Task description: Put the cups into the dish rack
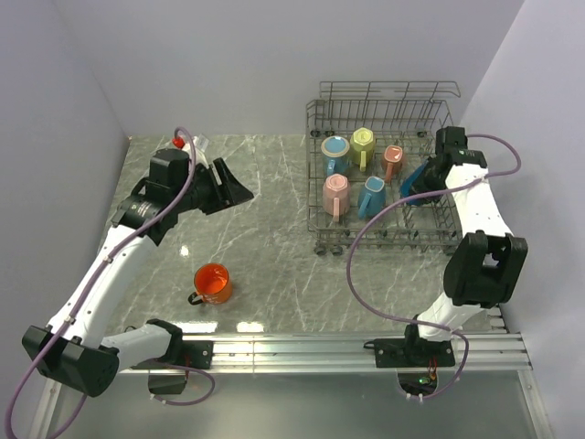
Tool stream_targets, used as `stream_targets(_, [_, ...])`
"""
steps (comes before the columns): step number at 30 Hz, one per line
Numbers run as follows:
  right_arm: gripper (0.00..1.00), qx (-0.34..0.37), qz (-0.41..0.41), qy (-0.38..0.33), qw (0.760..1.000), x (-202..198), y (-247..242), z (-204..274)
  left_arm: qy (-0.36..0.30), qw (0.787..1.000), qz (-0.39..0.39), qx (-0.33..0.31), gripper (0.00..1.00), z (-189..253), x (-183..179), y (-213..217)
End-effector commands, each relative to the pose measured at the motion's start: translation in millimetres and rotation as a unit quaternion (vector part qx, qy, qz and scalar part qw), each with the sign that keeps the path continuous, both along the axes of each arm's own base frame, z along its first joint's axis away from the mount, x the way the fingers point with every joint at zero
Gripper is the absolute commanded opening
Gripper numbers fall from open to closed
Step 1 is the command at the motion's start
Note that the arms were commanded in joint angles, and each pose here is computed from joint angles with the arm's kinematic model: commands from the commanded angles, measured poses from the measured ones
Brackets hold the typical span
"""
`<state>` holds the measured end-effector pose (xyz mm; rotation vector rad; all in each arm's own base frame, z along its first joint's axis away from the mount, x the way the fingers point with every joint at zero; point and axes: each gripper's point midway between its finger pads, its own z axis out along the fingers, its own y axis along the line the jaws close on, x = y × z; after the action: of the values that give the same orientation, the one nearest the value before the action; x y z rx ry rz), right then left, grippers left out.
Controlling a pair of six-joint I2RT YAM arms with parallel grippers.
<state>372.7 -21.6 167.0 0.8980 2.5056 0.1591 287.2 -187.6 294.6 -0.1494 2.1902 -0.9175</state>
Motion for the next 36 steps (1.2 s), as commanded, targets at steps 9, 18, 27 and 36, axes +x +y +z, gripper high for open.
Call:
stream_targets(9, [0.00,-0.088,0.012,-0.004,0.996,10,-15,-10,-0.003,1.000,0.017,0.017,0.61,-4,-10,13])
stream_targets(18, [0.00,-0.092,0.038,0.032,0.995,-9,10,-42,0.009,0.999,0.026,0.020,0.59,-11,-14,16])
stream_targets(27, [0.25,-0.097,0.051,0.083,0.991,-22,19,-69,0.078,0.991,0.060,0.096,0.57,-56,-11,36])
stream_targets(36, [0.61,-0.108,0.043,0.079,0.990,-20,14,-55,0.110,0.984,0.062,0.126,0.57,-80,-19,45])
